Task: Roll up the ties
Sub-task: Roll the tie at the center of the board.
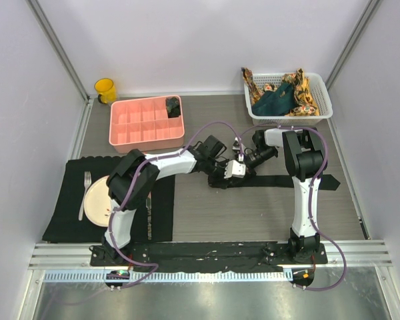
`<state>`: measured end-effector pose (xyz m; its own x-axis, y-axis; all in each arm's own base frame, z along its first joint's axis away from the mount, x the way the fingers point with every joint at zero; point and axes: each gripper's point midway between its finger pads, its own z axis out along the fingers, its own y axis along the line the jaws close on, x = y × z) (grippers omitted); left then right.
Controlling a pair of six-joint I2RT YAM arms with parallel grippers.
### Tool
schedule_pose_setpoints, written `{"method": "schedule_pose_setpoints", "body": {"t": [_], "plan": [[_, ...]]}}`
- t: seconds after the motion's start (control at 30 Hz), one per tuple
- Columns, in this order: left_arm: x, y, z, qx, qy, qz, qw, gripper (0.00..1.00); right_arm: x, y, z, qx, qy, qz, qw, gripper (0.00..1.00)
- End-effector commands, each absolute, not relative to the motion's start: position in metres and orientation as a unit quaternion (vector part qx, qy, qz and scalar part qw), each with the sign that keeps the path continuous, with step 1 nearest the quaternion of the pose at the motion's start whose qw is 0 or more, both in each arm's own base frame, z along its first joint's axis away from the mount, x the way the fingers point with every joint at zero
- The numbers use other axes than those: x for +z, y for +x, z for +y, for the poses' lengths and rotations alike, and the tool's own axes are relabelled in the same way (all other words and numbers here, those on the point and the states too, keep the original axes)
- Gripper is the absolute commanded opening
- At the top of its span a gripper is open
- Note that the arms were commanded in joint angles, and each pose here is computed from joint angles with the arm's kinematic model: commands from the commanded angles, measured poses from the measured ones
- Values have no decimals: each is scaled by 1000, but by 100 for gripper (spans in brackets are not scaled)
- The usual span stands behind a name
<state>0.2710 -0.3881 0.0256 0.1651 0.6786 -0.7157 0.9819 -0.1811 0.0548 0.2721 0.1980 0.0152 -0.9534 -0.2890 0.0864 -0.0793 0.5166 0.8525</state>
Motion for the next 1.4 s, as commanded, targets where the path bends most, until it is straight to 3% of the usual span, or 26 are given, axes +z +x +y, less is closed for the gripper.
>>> {"method": "schedule_pose_setpoints", "body": {"t": [0.0, 0.07, 0.1, 0.2, 0.33, 0.57, 0.83, 1.03, 1.13, 1.2, 1.37], "plan": [[24, 256, -377, -298, 718, 588, 222, 38, 7, 257, 189, -443, 68, -880, 159, 1], [24, 252, -375, -309, 707, 602, 205, 30, 21, 262, 194, -458, 72, -874, 146, 2], [25, 255, -374, -313, 700, 609, 203, 26, 28, 266, 196, -464, 75, -872, 138, 7], [22, 249, -369, -326, 692, 619, 178, 21, 51, 270, 200, -483, 84, -863, 121, 21], [18, 249, -366, -321, 680, 636, 175, 18, 63, 272, 197, -483, 79, -865, 113, 31], [4, 259, -362, -292, 656, 674, 172, 17, 68, 273, 203, -485, 65, -866, 108, 40], [-4, 265, -357, -255, 643, 701, 172, 26, 49, 280, 214, -449, 49, -888, 86, 45], [-10, 259, -355, -244, 649, 702, 163, 27, 34, 281, 217, -435, 54, -895, 80, 40], [-9, 257, -354, -245, 648, 702, 162, 33, 13, 273, 210, -411, 53, -905, 93, 15], [-7, 256, -355, -254, 644, 702, 168, 44, -4, 264, 198, -392, 44, -913, 109, 1], [12, 263, -358, -284, 620, 696, 226, 68, -22, 253, 177, -371, 30, -919, 127, 1]]}}
